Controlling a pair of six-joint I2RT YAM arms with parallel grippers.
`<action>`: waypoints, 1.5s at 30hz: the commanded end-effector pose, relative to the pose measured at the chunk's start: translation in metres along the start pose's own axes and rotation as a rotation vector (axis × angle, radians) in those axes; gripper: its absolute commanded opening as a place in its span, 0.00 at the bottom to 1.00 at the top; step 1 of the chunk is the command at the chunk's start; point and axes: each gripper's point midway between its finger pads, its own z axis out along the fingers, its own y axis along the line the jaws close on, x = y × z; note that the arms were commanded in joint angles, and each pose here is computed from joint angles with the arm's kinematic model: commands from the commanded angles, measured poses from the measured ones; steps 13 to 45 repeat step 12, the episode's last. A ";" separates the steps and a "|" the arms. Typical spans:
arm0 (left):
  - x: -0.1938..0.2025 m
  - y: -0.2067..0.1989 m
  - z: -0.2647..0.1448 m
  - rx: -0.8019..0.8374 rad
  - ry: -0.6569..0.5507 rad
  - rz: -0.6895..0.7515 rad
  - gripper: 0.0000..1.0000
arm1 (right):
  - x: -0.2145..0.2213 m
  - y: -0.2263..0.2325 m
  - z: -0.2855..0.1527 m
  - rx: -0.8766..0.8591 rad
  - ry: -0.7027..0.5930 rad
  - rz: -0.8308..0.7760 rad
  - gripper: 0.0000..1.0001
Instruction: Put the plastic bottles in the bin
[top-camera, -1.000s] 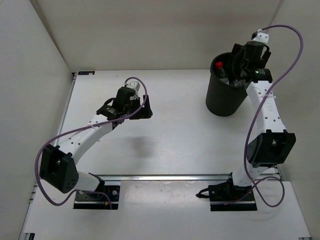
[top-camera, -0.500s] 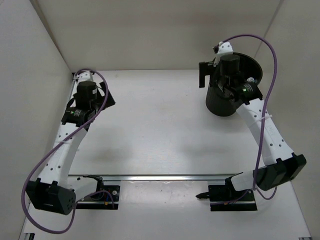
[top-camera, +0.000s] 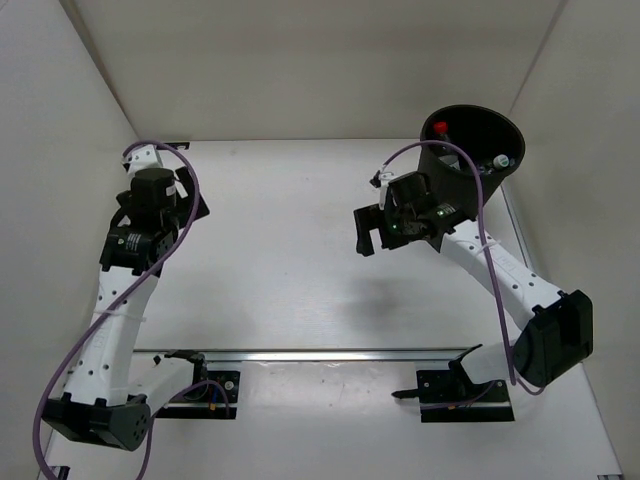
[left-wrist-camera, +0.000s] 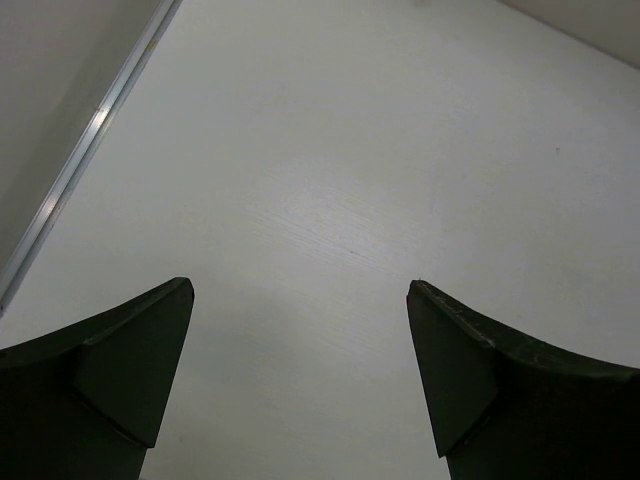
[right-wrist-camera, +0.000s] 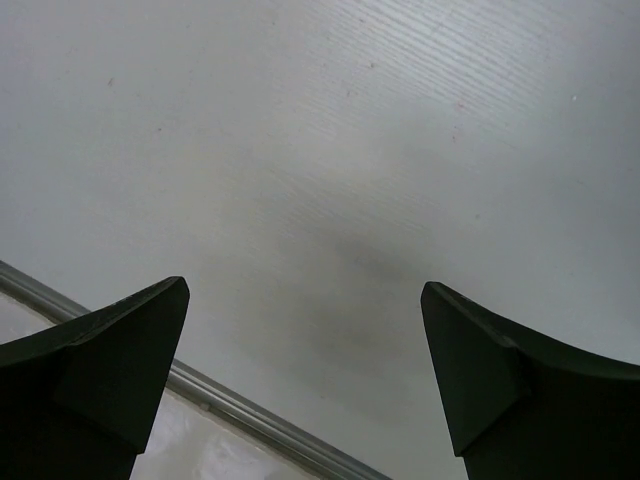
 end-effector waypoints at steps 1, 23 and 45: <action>-0.030 -0.002 -0.024 0.031 -0.081 -0.023 0.99 | -0.011 0.005 -0.009 -0.043 -0.062 0.072 0.99; -0.010 0.014 -0.025 -0.020 -0.050 -0.022 0.99 | -0.015 -0.012 -0.023 -0.025 -0.140 0.157 0.99; -0.010 0.014 -0.025 -0.020 -0.050 -0.022 0.99 | -0.015 -0.012 -0.023 -0.025 -0.140 0.157 0.99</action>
